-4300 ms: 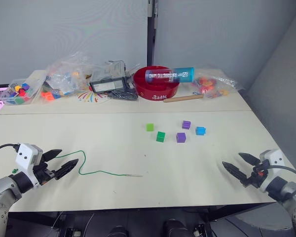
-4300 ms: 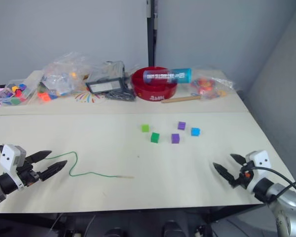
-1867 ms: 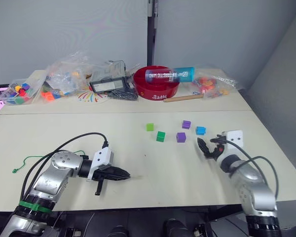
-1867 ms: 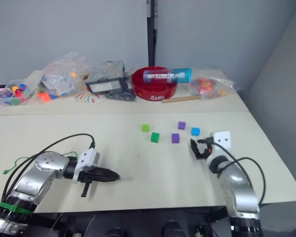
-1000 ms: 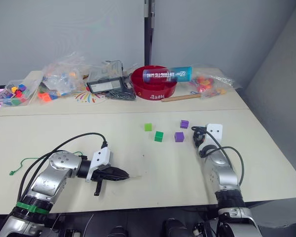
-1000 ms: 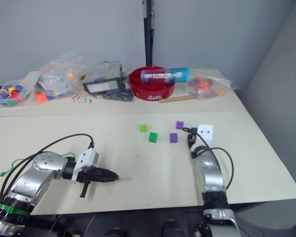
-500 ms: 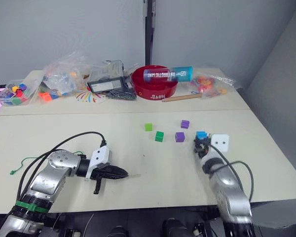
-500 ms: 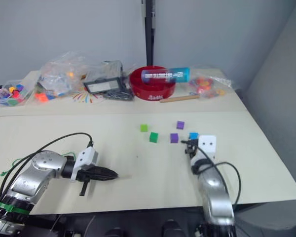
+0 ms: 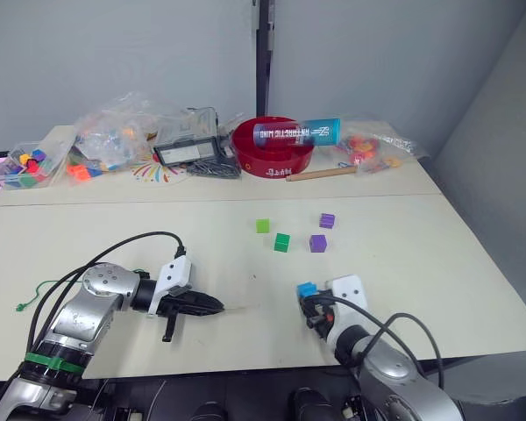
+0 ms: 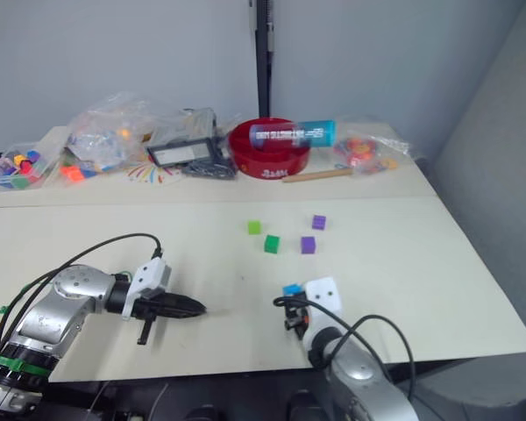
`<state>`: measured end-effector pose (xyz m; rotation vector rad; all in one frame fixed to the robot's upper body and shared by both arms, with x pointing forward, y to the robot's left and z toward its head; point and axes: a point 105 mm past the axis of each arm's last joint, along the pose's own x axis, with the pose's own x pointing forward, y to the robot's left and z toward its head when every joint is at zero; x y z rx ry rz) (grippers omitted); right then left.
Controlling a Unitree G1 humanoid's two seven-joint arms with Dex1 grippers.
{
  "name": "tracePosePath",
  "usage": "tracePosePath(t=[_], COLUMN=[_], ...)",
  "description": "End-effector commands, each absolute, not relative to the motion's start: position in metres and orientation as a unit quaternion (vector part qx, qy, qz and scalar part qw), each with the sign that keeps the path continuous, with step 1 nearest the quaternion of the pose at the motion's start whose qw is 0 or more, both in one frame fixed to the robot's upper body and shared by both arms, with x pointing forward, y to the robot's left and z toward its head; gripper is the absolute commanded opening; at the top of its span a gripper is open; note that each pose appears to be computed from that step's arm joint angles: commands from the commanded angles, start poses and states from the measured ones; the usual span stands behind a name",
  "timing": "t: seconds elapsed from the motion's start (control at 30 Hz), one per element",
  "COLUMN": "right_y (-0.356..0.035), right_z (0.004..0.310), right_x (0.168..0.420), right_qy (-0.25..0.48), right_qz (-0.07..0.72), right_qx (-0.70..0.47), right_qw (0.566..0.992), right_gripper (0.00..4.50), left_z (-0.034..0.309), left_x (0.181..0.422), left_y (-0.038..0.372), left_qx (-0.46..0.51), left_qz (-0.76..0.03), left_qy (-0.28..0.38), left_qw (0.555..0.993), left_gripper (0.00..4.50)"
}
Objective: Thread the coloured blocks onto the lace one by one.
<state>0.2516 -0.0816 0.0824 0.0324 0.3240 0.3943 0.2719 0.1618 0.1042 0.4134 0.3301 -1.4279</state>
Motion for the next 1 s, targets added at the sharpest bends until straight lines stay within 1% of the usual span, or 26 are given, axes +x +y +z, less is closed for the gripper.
tracePosePath(t=[0.03,0.13,0.2,0.23,0.3,0.33,0.37,0.43,0.53,0.6,0.63,0.7,0.77,0.8,0.83,0.9,1.0], right_y=[-0.073,-0.070,-0.072,-0.074,-0.078,-0.079,-0.081,-0.085,-0.095,-0.101,-0.103,-0.106,-0.111,-0.113,-0.115,-0.116,-0.116], right_z=[0.067,0.067,0.072,0.075,0.084,0.089,0.094,0.104,0.113,0.121,0.125,0.129,0.135,0.140,0.144,0.147,0.132], right_x=[0.247,0.246,0.246,0.247,0.247,0.247,0.247,0.245,0.244,0.243,0.241,0.238,0.240,0.244,0.247,0.257,0.274], right_qy=[0.194,0.192,0.181,0.174,0.154,0.145,0.135,0.120,0.110,0.102,0.098,0.098,0.102,0.104,0.106,0.110,0.125], right_qz=[0.210,0.214,0.212,0.213,0.215,0.219,0.226,0.250,0.295,0.359,0.402,0.457,0.520,0.560,0.585,0.617,0.662], right_qx=[0.022,0.028,0.030,0.030,0.030,0.027,0.024,0.007,-0.031,-0.056,-0.071,-0.087,-0.107,-0.121,-0.130,-0.147,-0.220], right_qw=[0.958,0.957,0.960,0.961,0.964,0.965,0.964,0.961,0.949,0.926,0.907,0.880,0.841,0.813,0.793,0.765,0.705], right_gripper=[1.17,1.17,2.20,2.45,3.17,3.64,3.85,4.49,4.49,4.49,4.49,4.49,4.49,4.49,4.49,4.49,4.49], left_z=[0.117,0.116,0.117,0.117,0.117,0.117,0.117,0.117,0.116,0.116,0.117,0.117,0.117,0.117,0.117,0.118,0.120], left_x=[0.272,0.272,0.272,0.272,0.273,0.273,0.273,0.273,0.272,0.272,0.272,0.272,0.272,0.272,0.271,0.270,0.267], left_y=[0.163,0.165,0.165,0.165,0.165,0.165,0.165,0.165,0.164,0.164,0.163,0.163,0.163,0.164,0.164,0.163,0.162], left_qx=[0.198,0.200,0.201,0.200,0.201,0.201,0.200,0.199,0.198,0.197,0.197,0.196,0.197,0.197,0.198,0.199,0.201], left_qz=[-0.649,-0.649,-0.649,-0.649,-0.649,-0.649,-0.649,-0.648,-0.647,-0.647,-0.646,-0.645,-0.645,-0.645,-0.645,-0.645,-0.644], left_qy=[0.133,0.135,0.135,0.135,0.135,0.135,0.134,0.134,0.132,0.130,0.130,0.129,0.129,0.129,0.128,0.127,0.124], left_qw=[0.722,0.722,0.721,0.721,0.722,0.722,0.722,0.723,0.724,0.725,0.726,0.727,0.727,0.727,0.727,0.727,0.728], left_gripper=[0.00,0.00,0.00,0.00,0.00,0.00,0.00,0.00,0.00,0.00,0.00,0.00,0.00,0.00,0.00,0.00,0.00])
